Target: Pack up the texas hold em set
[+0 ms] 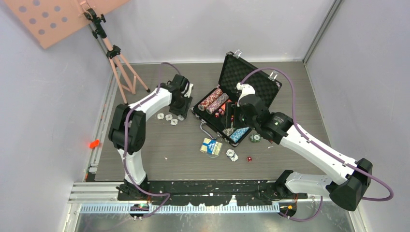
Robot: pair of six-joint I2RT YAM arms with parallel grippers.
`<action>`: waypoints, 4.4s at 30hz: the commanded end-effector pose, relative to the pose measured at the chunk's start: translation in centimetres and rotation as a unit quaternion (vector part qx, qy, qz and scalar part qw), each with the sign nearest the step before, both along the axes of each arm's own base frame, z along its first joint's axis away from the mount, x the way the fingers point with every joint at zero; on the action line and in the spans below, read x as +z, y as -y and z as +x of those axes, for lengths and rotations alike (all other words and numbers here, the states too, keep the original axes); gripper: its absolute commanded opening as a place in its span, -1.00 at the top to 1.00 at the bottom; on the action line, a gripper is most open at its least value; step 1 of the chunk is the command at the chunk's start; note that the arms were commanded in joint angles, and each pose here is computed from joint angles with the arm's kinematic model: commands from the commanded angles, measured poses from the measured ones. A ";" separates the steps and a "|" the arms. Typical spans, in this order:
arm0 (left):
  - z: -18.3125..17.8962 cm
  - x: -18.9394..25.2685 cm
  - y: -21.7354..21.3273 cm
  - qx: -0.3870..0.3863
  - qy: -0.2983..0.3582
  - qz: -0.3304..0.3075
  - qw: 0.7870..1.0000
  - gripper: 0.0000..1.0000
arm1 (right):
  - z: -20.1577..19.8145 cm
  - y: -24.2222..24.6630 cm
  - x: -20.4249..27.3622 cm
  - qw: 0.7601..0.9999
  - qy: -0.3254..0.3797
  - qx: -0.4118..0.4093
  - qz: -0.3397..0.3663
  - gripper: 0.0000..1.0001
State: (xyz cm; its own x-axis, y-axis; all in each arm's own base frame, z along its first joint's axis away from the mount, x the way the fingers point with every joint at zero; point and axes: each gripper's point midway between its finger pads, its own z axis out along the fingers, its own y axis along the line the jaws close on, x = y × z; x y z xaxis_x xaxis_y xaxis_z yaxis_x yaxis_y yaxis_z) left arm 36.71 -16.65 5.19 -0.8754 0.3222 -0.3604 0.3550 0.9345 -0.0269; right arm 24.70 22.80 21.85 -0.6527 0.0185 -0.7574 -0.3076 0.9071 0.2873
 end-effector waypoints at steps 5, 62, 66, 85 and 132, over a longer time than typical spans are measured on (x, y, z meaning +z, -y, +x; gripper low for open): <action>0.0 3.9 1.2 0.001 0.048 -0.044 0.998 0.25 | 0.5 0.7 -0.1 1.000 0.000 -0.021 -0.014 -0.39; -7.7 6.2 -0.4 0.066 0.300 -0.230 0.923 -0.94 | 15.5 -3.3 -13.2 0.954 -0.071 -0.289 -0.037 0.16; -7.7 6.1 -0.7 0.071 0.306 -0.230 0.921 -0.94 | 15.5 -4.0 -13.9 0.956 -0.084 -0.278 -0.034 0.17; -7.7 6.3 -0.8 0.072 0.307 -0.227 0.922 -0.94 | 14.6 -4.2 -17.3 0.951 -0.124 -0.280 -0.044 0.30; -7.4 5.8 -0.6 0.068 0.298 -0.220 0.926 -0.94 | 12.6 -5.0 -15.4 0.963 -0.140 -0.228 -0.035 0.31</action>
State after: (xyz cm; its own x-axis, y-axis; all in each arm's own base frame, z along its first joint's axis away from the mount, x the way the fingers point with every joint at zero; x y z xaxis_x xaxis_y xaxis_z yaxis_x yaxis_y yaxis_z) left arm 28.17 -15.52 9.21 -0.5512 -0.0459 -0.8331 0.2983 0.9217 -0.2481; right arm 36.58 27.29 4.41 -0.7890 0.3096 -0.5306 0.2261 0.9494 0.2179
